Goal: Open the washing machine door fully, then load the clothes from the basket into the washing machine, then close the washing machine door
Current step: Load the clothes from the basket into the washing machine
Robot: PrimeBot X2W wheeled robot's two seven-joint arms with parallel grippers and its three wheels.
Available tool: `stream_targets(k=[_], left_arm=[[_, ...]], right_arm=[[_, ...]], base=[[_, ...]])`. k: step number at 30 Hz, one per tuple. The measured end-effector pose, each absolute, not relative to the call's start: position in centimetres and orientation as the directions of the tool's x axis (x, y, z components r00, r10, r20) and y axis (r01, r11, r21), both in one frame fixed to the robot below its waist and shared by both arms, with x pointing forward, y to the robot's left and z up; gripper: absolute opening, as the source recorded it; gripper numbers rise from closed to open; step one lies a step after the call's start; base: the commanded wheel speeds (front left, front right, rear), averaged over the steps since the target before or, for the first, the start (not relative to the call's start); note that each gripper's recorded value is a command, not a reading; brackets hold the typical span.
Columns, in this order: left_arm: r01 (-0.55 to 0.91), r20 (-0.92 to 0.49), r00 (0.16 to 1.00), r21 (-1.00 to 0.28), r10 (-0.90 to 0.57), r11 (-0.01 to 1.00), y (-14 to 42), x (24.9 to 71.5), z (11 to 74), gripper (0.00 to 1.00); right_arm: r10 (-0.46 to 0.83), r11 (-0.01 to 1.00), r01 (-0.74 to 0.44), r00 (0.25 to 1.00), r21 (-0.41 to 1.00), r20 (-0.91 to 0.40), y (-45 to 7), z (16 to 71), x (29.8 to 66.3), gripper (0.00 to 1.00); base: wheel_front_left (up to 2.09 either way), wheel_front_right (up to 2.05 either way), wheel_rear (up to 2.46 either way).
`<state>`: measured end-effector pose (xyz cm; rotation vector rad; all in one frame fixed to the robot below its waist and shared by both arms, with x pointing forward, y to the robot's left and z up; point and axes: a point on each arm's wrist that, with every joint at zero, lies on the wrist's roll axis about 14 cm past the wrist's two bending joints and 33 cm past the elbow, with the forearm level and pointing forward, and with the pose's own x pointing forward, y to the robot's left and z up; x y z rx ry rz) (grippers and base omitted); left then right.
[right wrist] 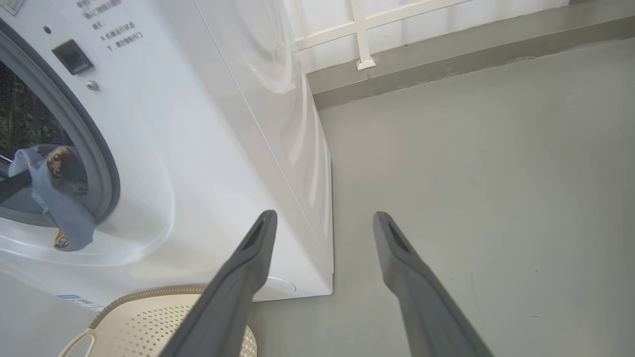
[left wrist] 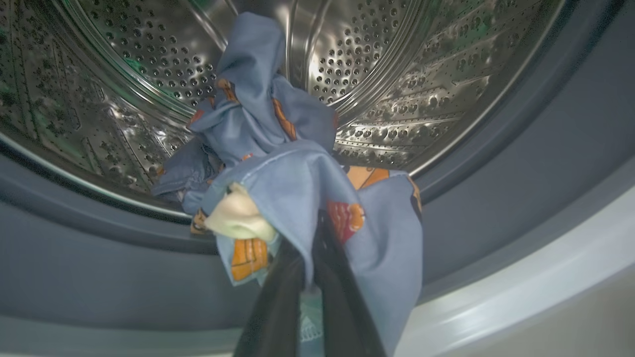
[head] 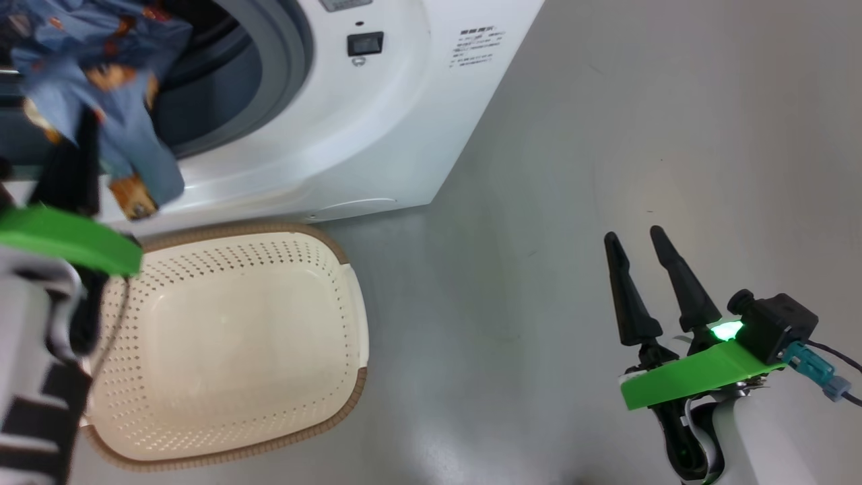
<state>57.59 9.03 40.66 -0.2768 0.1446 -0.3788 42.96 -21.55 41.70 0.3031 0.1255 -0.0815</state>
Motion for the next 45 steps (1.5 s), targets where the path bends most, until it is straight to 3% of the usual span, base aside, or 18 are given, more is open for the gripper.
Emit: stream_targets(k=[14, 26, 27, 28, 29, 30, 45], left_arm=[[0.31, 0.032, 0.95, -0.202, -0.31, 0.929, 9.8, 67.4, 47.0, 0.0], [0.34, -0.221, 0.905, -0.135, -0.363, 0.931, 6.8, 66.1, 39.1, 0.0], [0.336, -0.231, 0.904, -0.14, -0.361, 0.931, 6.8, 66.1, 38.9, 0.24], [0.334, -0.24, 0.902, -0.142, -0.359, 0.932, 6.8, 66.0, 38.7, 0.4], [0.329, -0.248, 0.901, -0.143, -0.355, 0.934, 7.0, 65.9, 38.6, 0.77], [0.32, -0.256, 0.902, -0.146, -0.348, 0.936, 7.2, 65.9, 38.5, 1.0], [0.297, -0.181, 0.921, -0.241, -0.344, 0.924, 7.4, 64.1, 42.1, 1.0]], right_arm=[[-0.086, 0.952, 0.126, 0.985, 0.279, -0.15, -22.2, 41.8, 41.7, 1.0], [-0.12, 0.948, 0.161, 0.98, 0.275, -0.16, -23.2, 42.0, 40.6, 1.0], [-0.121, 0.948, 0.162, 0.98, 0.275, -0.158, -23.2, 42.1, 40.6, 1.0], [-0.122, 0.947, 0.162, 0.98, 0.276, -0.157, -23.2, 42.1, 40.6, 1.0], [-0.122, 0.947, 0.161, 0.98, 0.277, -0.155, -23.2, 42.2, 40.6, 1.0], [-0.122, 0.947, 0.161, 0.981, 0.277, -0.153, -23.2, 42.3, 40.6, 1.0], [-0.093, 0.947, 0.121, 0.99, 0.299, -0.104, -22.3, 43.8, 41.2, 1.0]], base=[[0.0, 0.0, 0.0], [0.0, 0.0, 0.0], [0.0, 0.0, 0.0], [0.0, 0.0, 0.0], [0.0, 0.0, 0.0], [0.0, 0.0, 0.0], [0.0, 0.0, 0.0]])
